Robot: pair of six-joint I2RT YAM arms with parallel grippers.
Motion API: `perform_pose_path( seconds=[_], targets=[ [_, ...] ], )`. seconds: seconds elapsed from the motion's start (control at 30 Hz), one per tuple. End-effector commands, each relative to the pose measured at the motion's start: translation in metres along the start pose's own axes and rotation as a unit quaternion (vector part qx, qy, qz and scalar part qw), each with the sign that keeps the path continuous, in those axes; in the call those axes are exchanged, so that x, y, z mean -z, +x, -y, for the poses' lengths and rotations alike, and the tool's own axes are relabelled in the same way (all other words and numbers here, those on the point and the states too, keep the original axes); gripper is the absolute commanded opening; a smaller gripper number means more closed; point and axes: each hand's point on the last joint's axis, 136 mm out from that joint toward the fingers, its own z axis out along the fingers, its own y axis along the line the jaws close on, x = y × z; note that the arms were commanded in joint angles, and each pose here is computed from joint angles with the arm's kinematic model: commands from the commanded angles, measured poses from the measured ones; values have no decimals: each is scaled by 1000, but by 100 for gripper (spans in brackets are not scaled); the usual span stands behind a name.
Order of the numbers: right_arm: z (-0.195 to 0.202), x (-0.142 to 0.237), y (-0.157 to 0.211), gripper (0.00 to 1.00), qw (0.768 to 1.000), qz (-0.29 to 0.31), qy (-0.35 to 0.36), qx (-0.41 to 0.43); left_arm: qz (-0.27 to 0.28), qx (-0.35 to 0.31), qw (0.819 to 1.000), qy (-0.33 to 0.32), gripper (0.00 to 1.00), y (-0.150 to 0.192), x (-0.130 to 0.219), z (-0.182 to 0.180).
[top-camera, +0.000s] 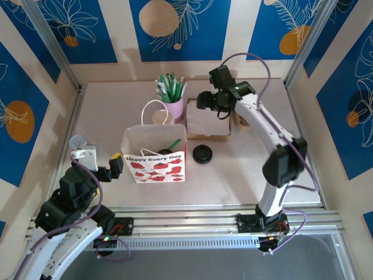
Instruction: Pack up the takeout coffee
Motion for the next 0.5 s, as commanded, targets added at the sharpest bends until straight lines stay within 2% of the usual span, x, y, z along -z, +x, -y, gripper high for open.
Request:
perform_pose_path(
  seconds=[0.0, 0.2, 0.47],
  targets=[
    [7, -37, -3, 70, 999, -30, 18, -30, 12, -3, 1000, 9, 100, -3, 0, 3],
    [19, -104, 3, 69, 994, -78, 80, -17, 13, -3, 1000, 9, 100, -3, 0, 3],
    [27, -155, 16, 65, 987, -119, 110, 4, 13, -5, 1000, 10, 100, -2, -2, 4]
  ],
)
